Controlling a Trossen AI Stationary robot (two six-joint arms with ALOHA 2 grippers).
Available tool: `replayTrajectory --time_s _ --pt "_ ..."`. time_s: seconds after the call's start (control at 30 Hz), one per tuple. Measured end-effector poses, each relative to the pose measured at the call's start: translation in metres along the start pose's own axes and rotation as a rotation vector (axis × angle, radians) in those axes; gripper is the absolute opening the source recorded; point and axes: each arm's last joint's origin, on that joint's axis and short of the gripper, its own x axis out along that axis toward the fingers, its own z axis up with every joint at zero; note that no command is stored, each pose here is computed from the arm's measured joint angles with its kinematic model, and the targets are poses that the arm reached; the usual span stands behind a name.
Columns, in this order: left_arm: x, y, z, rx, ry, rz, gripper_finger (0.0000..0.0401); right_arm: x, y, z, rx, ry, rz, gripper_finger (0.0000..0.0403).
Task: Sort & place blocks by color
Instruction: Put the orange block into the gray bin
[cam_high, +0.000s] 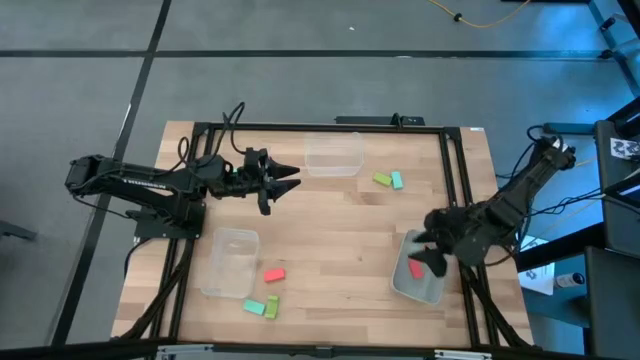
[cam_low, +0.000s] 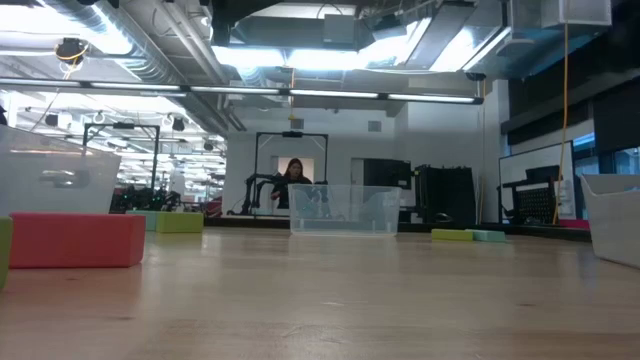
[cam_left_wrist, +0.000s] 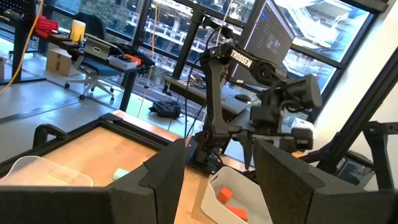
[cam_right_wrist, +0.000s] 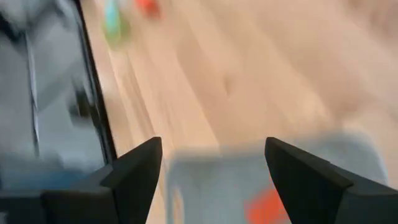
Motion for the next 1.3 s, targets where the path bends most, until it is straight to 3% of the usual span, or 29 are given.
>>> replayTrajectory --time_s 0.17,0.43,0.63,0.83,1.3 --pt "0.0 0.0 0.0 0.0 0.0 0.001 0.0183 0.019 0.011 0.023 -0.007 -0.16 0.052 0.0288" --pt "0.0 0.0 0.0 -0.011 0.0 0.0 0.0183 0.069 0.013 0.081 -0.172 -0.327 0.159 0.0288" --pt "0.0 0.0 0.0 -0.009 0.005 -0.01 0.0183 0.075 0.009 0.12 -0.267 -0.524 0.282 0.0288" --pt "0.0 -0.001 -0.001 -0.009 0.028 -0.052 0.0183 0.074 0.006 0.133 -0.306 -0.631 0.288 0.0288" --pt "0.0 -0.001 -0.001 -0.008 0.03 -0.054 0.0183 0.074 0.006 0.134 -0.309 -0.632 0.294 0.0288"
